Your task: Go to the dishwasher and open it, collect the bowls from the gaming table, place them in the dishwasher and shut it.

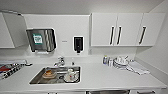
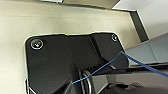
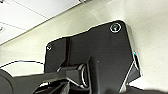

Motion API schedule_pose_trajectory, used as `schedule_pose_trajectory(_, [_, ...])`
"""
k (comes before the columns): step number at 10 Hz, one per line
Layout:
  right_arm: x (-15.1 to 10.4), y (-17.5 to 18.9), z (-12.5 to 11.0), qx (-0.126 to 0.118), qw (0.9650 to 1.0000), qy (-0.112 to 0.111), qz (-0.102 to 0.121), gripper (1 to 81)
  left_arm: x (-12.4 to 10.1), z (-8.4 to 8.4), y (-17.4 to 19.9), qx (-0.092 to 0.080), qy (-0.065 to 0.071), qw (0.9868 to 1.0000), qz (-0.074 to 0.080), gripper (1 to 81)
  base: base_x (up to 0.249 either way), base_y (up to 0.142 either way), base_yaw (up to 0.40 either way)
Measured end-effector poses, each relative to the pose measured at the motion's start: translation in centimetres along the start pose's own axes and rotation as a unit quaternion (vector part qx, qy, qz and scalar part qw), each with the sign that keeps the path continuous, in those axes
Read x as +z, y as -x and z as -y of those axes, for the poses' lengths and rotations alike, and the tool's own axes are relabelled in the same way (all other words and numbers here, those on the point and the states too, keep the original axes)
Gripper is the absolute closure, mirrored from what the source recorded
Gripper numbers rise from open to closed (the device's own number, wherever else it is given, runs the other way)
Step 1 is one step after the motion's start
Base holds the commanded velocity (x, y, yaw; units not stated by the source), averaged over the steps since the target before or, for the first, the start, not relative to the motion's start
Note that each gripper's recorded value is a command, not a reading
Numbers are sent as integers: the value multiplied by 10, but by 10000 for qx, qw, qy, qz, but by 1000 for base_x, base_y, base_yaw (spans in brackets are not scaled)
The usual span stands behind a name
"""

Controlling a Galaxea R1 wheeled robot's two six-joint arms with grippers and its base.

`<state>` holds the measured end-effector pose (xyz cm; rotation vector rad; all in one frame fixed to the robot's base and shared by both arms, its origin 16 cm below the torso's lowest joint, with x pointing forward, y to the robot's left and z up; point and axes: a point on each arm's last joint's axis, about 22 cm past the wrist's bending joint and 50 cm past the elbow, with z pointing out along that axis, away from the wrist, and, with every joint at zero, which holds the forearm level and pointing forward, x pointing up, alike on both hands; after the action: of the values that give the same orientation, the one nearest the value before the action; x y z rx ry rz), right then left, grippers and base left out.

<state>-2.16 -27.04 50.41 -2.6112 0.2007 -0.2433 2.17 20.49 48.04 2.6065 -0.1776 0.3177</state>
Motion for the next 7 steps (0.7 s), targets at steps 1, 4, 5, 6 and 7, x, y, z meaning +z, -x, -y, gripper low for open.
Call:
schedule_pose_trajectory(1, [-14, -4, 0, 4, 10000, -65, 1, 10, -12, 14, 0, 3, -68, 10000, -22, 10, 0, 0, 0])
schedule_pose_trajectory(4, [-48, -14, 12, 21, 9995, -321, 8, 10, -21, 12, 3, -30, 18, 10000, -31, 10, 0, 0, 0])
schedule_pose_trajectory(5, [-63, -19, 5, 5, 9995, -300, -4, 10, -22, 5, 2, -43, 98, 9999, -36, 10, 0, 0, 0])
schedule_pose_trajectory(6, [-75, -25, -3, -15, 9997, -244, -22, 10, -27, 7, 2, -44, 112, 9999, -38, 10, 0, 0, 0])
schedule_pose_trajectory(7, [-79, -26, -5, -18, 9997, -235, -26, 10, -33, 14, 2, -38, 76, 10000, -34, 10, 0, 0, 0])
